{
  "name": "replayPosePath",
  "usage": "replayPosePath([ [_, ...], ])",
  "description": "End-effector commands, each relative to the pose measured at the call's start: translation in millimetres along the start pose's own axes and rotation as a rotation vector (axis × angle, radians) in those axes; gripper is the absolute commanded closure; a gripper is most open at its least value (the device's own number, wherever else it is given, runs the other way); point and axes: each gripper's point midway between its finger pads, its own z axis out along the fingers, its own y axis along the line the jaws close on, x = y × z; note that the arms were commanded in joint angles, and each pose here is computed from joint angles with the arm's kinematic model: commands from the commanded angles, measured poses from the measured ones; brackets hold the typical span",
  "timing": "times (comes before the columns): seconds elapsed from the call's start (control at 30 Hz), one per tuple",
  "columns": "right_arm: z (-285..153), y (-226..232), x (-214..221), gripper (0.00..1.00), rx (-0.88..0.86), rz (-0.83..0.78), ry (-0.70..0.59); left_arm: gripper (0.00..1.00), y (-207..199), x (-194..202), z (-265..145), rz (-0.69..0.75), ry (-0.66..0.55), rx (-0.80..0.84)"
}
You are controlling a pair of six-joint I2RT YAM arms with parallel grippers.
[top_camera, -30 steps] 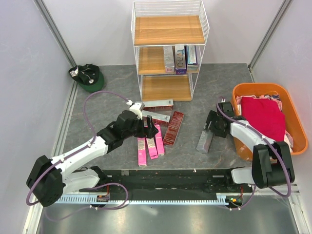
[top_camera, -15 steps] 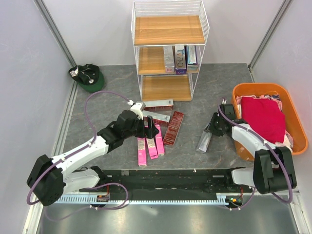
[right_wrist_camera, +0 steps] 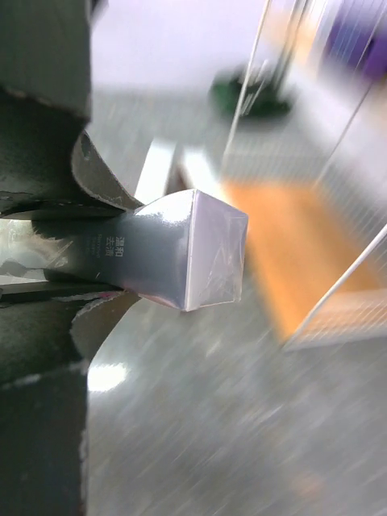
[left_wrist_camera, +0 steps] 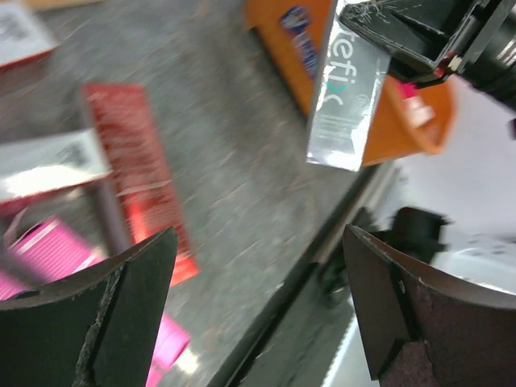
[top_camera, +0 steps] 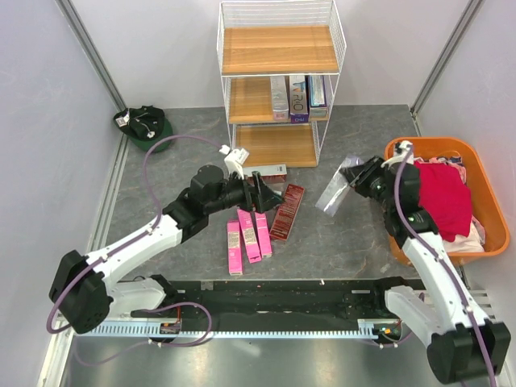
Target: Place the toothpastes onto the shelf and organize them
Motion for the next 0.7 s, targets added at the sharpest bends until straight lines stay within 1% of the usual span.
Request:
replayPosePath([
  [0.0, -47, 90, -79, 0.77, -0.306, 0.053, -0.273, 0.09, -89, -47, 0, -0.075, -0.076, 0.392],
  [0.03, -57, 103, -90, 0.77, -0.36, 0.054, -0.315, 0.09, -98, -51, -1, -0.088, -0.076, 0.44],
  [0.07, -65, 112, -94, 0.77, -0.403, 0.05, -0.333, 0.09, -103, -46, 5, -0.105, -0.036, 0.49],
  [0.1, -80, 124, -100, 0.76, -0.461, 0.046, -0.368, 0.09, -113, -51, 4, -0.152, -0.03, 0.541],
  [0.13, -95, 138, -110, 0.76, -0.539, 0.047, -0.419, 0.09, -126, -60, 1, -0.136, -0.06, 0.617],
  [0.17, -105, 146, -113, 0.76, -0.585, 0.046, -0.442, 0.09, -130, -59, 5, -0.144, -0.042, 0.663],
  [0.2, -120, 154, -118, 0.76, -0.631, 0.048, -0.475, 0.09, -136, -62, 4, -0.187, -0.032, 0.7],
  [0.23, -131, 161, -123, 0.73, -0.674, 0.045, -0.508, 0.08, -143, -64, 3, -0.193, -0.036, 0.739],
  [0.27, -138, 165, -125, 0.71, -0.696, 0.056, -0.519, 0.09, -158, -74, -7, -0.155, -0.083, 0.826],
  [0.3, -145, 168, -127, 0.7, -0.714, 0.058, -0.535, 0.09, -158, -74, -3, -0.189, -0.073, 0.843],
  [0.37, -153, 172, -130, 0.7, -0.734, 0.066, -0.544, 0.09, -170, -80, -7, -0.175, -0.104, 0.906],
  [0.43, -157, 177, -130, 0.71, -0.757, 0.071, -0.534, 0.09, -175, -78, -3, -0.191, -0.103, 0.927],
  [0.47, -158, 178, -130, 0.71, -0.765, 0.074, -0.533, 0.09, -181, -83, -8, -0.174, -0.132, 0.961],
  [0.57, -159, 178, -129, 0.71, -0.765, 0.09, -0.526, 0.09, -189, -83, -9, -0.183, -0.142, 0.999],
  [0.67, -158, 178, -129, 0.71, -0.766, 0.095, -0.519, 0.09, -195, -81, -3, -0.172, -0.135, 0.998],
])
